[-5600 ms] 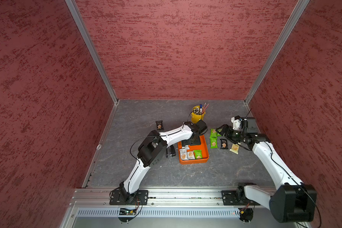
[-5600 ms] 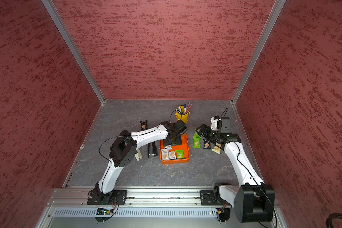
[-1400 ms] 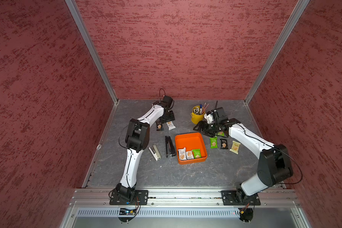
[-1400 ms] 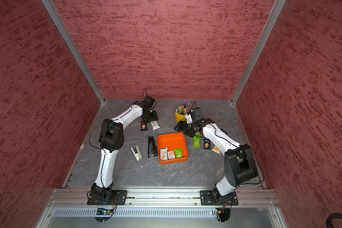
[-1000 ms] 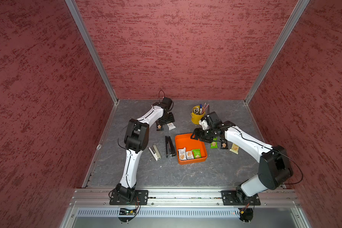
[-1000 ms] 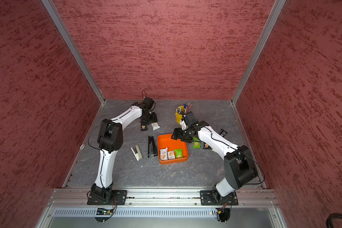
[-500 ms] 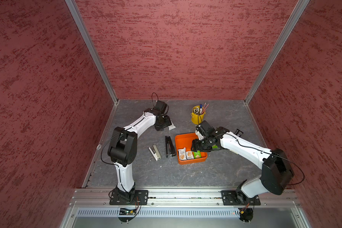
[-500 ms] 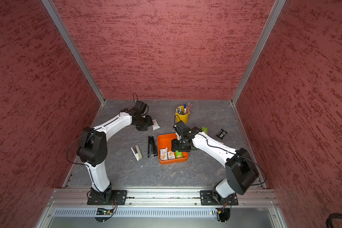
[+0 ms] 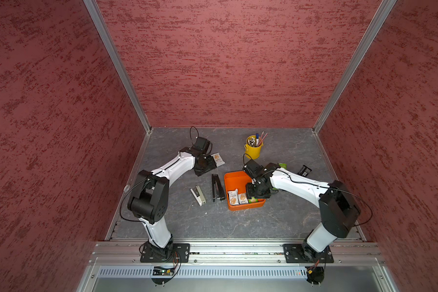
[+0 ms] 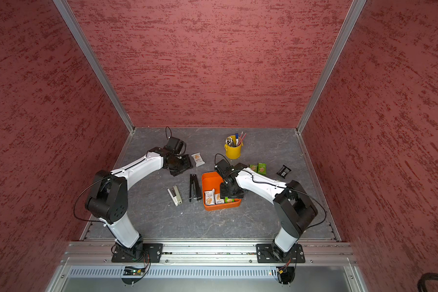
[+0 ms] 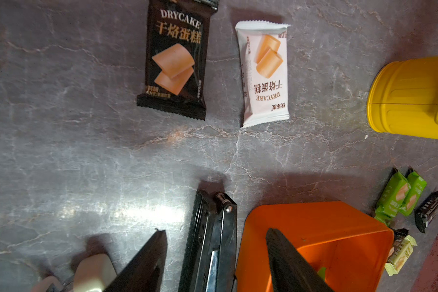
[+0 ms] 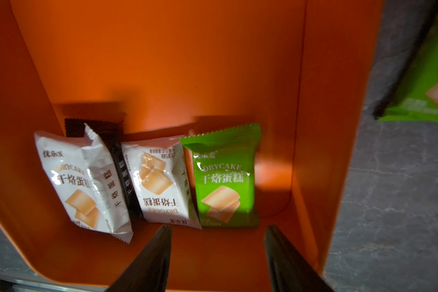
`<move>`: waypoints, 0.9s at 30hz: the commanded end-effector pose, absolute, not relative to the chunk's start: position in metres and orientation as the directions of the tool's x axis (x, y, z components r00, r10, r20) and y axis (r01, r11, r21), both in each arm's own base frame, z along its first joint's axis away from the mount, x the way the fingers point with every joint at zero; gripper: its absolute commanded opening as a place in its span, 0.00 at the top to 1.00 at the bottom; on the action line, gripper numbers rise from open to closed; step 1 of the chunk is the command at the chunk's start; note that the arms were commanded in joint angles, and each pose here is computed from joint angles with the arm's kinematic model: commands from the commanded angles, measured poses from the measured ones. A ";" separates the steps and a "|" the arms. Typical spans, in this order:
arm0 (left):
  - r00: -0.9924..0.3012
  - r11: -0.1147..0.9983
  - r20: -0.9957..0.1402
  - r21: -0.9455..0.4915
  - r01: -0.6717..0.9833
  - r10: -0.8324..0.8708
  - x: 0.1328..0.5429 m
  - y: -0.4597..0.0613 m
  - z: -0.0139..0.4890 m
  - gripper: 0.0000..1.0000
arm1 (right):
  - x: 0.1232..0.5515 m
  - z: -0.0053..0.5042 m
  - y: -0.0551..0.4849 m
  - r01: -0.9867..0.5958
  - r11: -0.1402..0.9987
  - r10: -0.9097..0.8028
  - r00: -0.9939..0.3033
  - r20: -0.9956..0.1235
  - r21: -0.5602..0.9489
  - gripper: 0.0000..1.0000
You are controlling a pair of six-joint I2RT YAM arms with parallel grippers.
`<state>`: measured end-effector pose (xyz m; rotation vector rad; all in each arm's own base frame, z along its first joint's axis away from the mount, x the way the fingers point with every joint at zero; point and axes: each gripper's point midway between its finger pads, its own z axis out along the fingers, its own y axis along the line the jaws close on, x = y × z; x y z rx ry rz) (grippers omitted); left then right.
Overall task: Take the cookies out of the storage box
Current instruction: Pick up the cookie from the storage box.
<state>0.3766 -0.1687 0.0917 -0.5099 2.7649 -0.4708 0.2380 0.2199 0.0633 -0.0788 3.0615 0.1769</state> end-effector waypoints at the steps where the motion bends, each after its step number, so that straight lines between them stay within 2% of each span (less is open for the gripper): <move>1: -0.885 0.883 -0.256 -0.377 -0.280 -0.390 0.382 -0.163 0.101 0.34 | 0.245 0.064 0.219 -0.041 0.997 -0.035 -0.995 -0.094 0.063 0.37; 27: -0.897 0.888 -0.224 -0.359 -0.288 -0.382 0.388 -0.152 0.096 0.33 | 0.269 0.021 0.225 -0.050 0.998 -0.053 -0.994 -0.092 -0.038 0.35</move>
